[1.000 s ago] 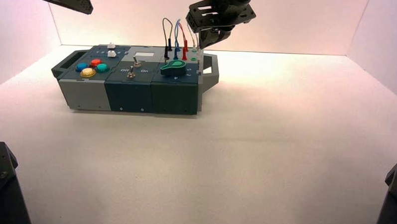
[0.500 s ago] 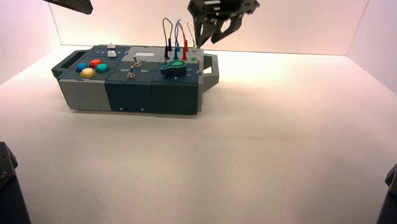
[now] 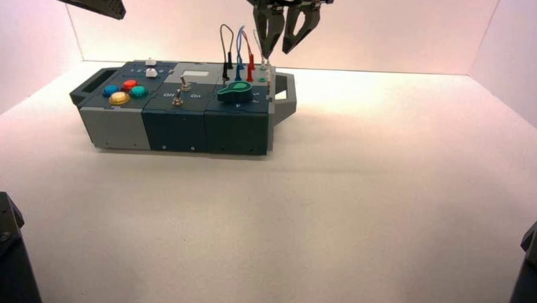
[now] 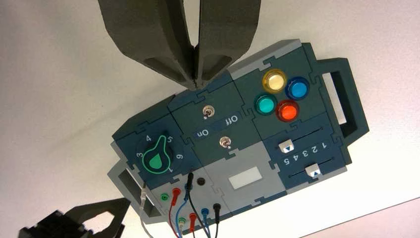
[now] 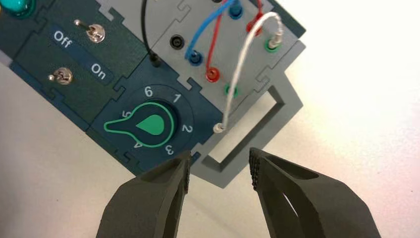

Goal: Insert the white wire.

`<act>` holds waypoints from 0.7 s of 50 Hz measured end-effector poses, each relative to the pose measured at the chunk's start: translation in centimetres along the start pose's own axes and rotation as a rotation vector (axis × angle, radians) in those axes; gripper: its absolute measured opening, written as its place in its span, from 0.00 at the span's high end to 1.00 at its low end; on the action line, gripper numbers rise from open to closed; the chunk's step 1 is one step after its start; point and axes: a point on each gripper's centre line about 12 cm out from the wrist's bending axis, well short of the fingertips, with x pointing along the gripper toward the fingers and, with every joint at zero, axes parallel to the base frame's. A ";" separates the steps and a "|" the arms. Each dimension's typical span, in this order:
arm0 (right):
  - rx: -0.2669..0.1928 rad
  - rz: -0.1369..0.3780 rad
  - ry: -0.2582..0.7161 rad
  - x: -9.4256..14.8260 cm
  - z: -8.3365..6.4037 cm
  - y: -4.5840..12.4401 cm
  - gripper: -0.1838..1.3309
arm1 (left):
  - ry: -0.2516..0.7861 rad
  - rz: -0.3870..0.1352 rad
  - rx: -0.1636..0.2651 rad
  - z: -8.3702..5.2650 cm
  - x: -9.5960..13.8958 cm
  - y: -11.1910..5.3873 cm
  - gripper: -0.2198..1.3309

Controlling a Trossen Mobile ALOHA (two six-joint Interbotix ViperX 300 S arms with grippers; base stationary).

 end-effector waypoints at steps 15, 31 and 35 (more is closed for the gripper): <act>-0.004 0.003 0.028 1.6 0.2 0.1 0.13 | 0.000 0.000 0.000 0.0 0.0 0.0 0.96; -0.006 0.002 0.035 2.3 0.5 0.0 0.13 | 0.000 0.000 0.000 0.0 0.0 0.0 0.96; -0.006 0.002 0.037 2.5 0.5 0.0 0.13 | 0.001 -0.001 0.000 0.0 0.0 0.0 0.96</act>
